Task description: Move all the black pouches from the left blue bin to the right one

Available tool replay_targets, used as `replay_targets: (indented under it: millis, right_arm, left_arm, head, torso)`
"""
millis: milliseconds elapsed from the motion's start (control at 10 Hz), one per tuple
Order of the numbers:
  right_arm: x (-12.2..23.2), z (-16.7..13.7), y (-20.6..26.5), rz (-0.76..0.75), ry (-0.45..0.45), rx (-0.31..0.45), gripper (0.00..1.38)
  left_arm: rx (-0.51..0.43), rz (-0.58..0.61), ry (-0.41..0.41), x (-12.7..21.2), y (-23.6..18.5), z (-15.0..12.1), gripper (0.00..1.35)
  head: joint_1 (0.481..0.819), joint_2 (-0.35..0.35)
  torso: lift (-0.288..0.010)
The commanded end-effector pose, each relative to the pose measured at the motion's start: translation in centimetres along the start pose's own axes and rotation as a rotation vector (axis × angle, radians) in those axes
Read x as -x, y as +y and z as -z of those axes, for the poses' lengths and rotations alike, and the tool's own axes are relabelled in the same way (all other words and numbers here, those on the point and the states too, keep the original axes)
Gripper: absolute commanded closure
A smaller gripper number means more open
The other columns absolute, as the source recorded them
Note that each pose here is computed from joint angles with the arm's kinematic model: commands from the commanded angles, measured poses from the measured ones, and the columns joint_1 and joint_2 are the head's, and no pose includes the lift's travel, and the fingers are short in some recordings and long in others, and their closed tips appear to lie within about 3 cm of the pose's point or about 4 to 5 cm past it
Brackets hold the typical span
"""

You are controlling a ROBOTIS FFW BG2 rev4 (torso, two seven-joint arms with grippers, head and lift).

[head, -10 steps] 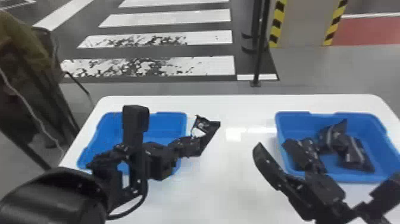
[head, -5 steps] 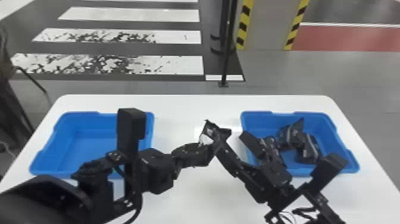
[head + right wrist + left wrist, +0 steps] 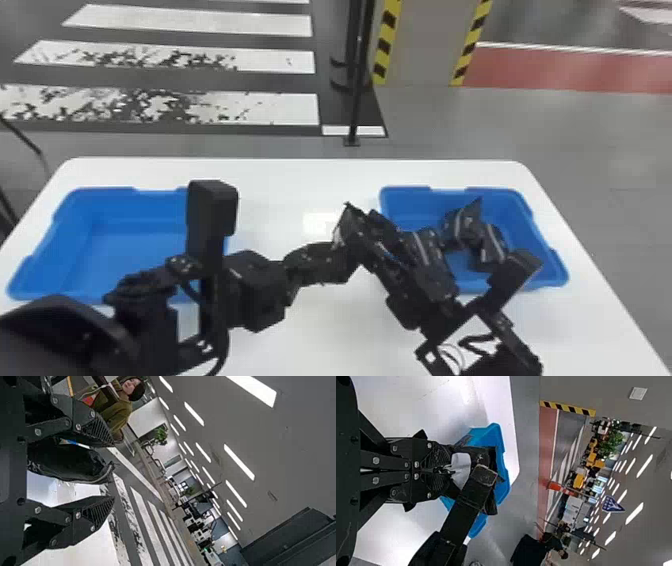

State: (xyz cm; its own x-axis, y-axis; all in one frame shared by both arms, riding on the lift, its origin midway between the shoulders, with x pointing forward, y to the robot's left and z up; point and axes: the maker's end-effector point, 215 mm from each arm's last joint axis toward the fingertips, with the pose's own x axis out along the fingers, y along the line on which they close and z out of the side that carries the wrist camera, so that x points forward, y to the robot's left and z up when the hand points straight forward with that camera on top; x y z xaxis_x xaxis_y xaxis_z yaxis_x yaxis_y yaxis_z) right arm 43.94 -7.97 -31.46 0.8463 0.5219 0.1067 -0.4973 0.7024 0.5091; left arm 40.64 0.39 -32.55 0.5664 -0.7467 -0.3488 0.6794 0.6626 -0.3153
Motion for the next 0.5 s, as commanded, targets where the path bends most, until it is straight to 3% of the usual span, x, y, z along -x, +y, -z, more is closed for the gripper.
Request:
replay_targets:
  millis: [0, 100, 200, 400]
  right_arm:
    - [-0.12, 0.39, 0.64, -0.013, 0.0, -0.032, 1.28]
    - [-0.22, 0.54, 1.15, -0.022, 0.001, -0.043, 1.28]
    - [-0.2, 0.8, 1.48, -0.029, 0.004, -0.051, 1.28]
    - [-0.18, 0.3, 0.75, -0.019, -0.005, -0.054, 1.28]
  left_arm:
    - [-0.004, -0.003, -0.005, 0.02, 0.26, -0.3, 1.21]
    - [-0.001, 0.0, -0.013, 0.04, 0.15, -0.48, 1.21]
    - [0.004, 0.006, -0.024, 0.02, 0.04, -0.75, 1.13]
    - [0.021, 0.015, -0.025, 0.03, -0.25, -0.37, 0.42]
  head:
    - [0.695, -0.101]
    - [0.695, -0.096]
    - [0.695, -0.088]
    - [0.695, -0.082]
  torso:
    - [-0.14]
    - [-0.14]
    - [-0.14]
    - [-0.14]
